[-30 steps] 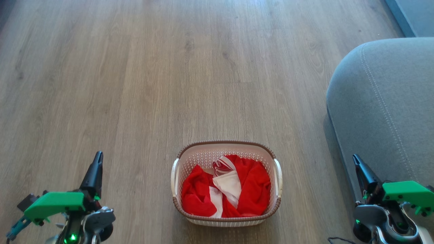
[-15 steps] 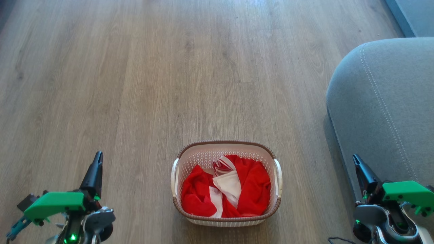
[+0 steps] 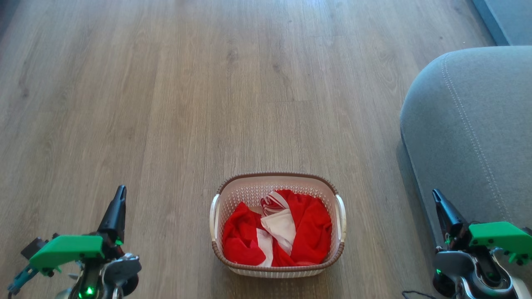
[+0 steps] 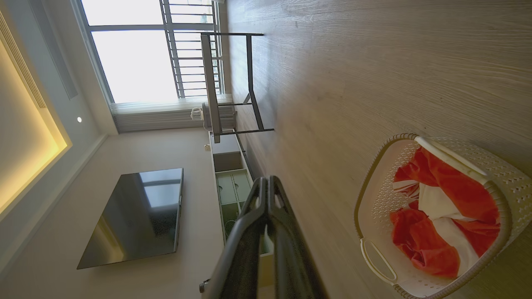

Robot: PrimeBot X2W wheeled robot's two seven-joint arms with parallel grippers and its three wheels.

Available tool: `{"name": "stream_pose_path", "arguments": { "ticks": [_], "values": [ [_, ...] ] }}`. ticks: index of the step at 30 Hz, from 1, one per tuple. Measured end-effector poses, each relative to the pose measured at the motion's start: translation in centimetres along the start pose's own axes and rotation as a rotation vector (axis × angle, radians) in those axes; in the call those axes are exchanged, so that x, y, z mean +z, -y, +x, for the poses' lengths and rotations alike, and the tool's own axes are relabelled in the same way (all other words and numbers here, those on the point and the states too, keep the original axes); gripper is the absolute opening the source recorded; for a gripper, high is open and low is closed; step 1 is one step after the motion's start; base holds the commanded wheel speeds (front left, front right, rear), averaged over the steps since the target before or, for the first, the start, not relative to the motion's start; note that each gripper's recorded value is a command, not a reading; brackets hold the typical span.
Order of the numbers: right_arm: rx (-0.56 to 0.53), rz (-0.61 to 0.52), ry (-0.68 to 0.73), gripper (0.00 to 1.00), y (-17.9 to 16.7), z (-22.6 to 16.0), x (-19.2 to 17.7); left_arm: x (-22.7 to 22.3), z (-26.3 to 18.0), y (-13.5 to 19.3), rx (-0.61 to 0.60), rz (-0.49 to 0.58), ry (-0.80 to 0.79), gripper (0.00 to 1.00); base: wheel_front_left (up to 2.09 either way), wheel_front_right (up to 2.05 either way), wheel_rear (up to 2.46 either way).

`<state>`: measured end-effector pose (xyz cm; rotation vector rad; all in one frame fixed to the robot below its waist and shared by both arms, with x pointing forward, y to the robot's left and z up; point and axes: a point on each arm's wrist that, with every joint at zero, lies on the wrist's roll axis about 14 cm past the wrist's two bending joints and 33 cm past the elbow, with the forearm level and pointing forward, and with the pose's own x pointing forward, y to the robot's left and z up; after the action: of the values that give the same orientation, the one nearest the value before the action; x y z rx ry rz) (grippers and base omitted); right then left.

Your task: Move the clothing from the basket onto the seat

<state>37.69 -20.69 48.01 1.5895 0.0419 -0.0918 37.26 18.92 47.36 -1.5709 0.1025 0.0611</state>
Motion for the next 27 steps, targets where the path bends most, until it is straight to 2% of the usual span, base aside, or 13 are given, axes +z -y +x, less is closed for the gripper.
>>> {"name": "stream_pose_path", "arguments": {
  "ticks": [27],
  "values": [
    [0.000, 0.000, 0.000, 0.00, 0.00, 0.00, 0.00, 0.00, 0.00, 0.00, 0.000, 0.000, 0.000, 0.00, 0.00, 0.00, 0.00]
  ]
}}
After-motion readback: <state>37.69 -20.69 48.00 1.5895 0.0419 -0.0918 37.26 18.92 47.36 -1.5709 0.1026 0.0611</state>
